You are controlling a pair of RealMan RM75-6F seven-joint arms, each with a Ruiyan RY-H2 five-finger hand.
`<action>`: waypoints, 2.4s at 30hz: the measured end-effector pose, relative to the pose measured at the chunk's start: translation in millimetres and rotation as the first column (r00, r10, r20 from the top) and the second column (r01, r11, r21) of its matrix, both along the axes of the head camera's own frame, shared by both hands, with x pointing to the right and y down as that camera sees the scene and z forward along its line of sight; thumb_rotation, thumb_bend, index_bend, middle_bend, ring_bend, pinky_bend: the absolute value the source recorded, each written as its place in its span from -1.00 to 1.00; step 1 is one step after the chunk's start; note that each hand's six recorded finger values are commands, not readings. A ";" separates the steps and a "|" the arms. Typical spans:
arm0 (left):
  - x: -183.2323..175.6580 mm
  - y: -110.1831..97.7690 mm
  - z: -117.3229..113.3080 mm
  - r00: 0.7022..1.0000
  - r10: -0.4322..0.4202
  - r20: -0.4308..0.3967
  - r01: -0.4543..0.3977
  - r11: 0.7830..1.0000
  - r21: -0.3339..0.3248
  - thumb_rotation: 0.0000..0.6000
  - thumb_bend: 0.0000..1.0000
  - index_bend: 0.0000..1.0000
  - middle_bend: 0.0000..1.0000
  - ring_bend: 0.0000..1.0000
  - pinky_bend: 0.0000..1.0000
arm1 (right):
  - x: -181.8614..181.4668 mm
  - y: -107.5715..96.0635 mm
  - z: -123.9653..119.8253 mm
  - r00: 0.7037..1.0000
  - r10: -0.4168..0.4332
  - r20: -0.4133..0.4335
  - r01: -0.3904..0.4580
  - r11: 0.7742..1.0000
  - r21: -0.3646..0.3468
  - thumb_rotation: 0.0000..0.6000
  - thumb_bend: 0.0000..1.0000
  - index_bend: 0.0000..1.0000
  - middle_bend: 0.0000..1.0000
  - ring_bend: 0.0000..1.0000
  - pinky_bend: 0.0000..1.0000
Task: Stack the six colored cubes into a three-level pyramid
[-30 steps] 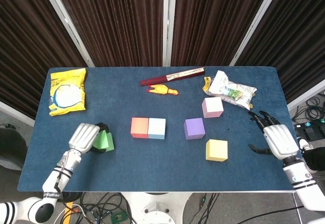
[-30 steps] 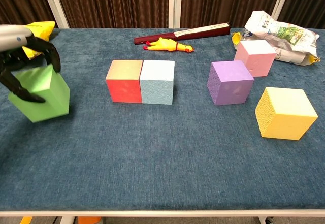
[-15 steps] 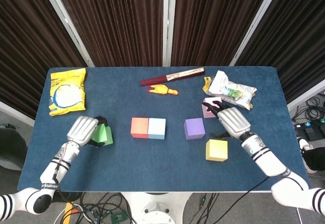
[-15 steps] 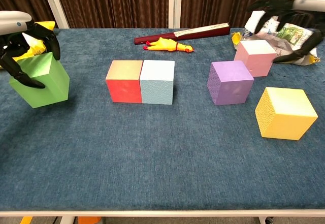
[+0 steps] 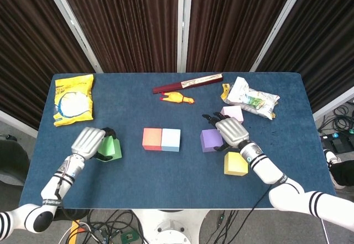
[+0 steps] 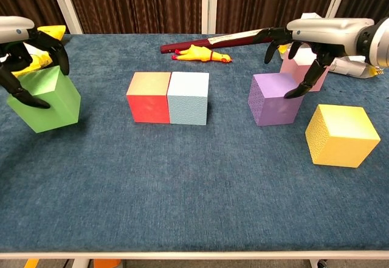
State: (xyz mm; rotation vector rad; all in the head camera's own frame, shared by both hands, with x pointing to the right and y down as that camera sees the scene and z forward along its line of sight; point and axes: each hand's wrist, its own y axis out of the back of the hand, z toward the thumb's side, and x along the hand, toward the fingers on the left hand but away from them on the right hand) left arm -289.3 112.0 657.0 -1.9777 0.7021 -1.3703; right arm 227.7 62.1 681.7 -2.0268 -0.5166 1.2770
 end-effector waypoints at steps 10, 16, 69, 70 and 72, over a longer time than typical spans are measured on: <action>-0.6 1.8 0.0 1.000 0.002 -0.008 -0.002 1.000 -0.009 1.00 -1.00 -0.17 -0.10 0.70 0.60 | -0.3 2.3 16.1 0.999 0.006 -0.037 -0.008 0.999 -0.036 1.00 -0.83 -0.88 -0.42 -0.82 -0.51; -0.5 0.7 0.8 1.000 0.002 -0.009 -0.002 1.000 -0.014 1.00 -1.00 -0.17 -0.12 0.69 0.60 | -6.1 3.2 19.7 1.000 0.013 -0.021 -0.014 0.999 -0.035 1.00 -0.74 -0.60 -0.11 -0.66 -0.49; -11.7 2.5 4.0 1.000 -0.022 -0.021 0.021 0.999 -0.026 1.00 -1.00 -0.19 -0.15 0.69 0.60 | -84.6 7.9 27.8 0.997 0.043 0.068 -0.041 0.998 -0.041 1.00 -0.71 -0.54 -0.02 -0.59 -0.49; -11.9 2.7 4.1 1.000 -0.021 -0.021 0.021 0.999 -0.027 1.00 -1.00 -0.19 -0.15 0.69 0.60 | -84.4 8.0 28.2 0.997 0.041 0.065 -0.039 0.998 -0.040 1.00 -0.71 -0.54 -0.02 -0.59 -0.50; -12.0 3.3 4.3 1.000 -0.022 -0.021 0.021 0.999 -0.028 1.00 -1.00 -0.19 -0.15 0.69 0.60 | -83.6 8.3 29.2 0.998 0.036 0.058 -0.034 0.999 -0.038 1.00 -0.71 -0.54 -0.04 -0.60 -0.50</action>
